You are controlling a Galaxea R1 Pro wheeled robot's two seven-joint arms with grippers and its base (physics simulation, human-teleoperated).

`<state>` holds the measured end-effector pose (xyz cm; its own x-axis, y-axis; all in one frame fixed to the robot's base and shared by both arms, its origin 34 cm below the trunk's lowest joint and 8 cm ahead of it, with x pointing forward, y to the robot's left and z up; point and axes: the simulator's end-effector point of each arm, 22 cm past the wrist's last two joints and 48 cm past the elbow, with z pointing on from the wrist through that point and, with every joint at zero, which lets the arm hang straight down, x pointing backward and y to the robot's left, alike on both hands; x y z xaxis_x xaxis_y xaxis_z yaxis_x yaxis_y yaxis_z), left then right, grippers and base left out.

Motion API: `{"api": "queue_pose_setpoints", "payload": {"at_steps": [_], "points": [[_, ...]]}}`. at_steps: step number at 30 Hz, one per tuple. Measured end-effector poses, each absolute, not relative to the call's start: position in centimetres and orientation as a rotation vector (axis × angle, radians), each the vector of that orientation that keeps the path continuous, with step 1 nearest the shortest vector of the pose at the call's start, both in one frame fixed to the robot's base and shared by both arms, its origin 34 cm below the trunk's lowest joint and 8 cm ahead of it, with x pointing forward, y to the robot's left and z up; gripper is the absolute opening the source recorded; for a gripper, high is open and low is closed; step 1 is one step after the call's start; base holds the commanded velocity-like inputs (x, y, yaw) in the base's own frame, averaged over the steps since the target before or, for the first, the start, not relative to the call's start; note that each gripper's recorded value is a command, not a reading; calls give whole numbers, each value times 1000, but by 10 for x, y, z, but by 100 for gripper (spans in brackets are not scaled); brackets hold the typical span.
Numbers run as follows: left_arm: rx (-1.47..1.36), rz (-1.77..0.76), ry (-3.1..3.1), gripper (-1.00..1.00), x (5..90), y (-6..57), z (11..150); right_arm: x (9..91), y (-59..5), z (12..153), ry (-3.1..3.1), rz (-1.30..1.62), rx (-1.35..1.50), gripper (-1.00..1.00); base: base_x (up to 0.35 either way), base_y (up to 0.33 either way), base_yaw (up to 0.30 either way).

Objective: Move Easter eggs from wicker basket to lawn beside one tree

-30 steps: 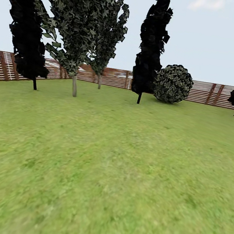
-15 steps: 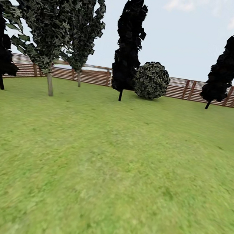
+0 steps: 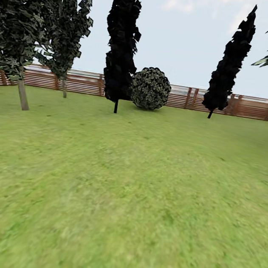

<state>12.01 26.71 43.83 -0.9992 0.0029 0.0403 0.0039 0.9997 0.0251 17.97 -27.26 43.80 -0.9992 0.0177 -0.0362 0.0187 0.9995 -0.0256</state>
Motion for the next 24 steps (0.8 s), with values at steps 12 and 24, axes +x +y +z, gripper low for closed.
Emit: {"api": "queue_pose_setpoints", "payload": {"at_steps": [12,24], "points": [[-6,-39,-3098,100,119,267,438,178,-273,438,3108,-42,30,100,224,-241,-300],[-9,-39,-3093,100,117,267,438,177,-274,438,3112,-42,31,100,224,-241,-300]]}}
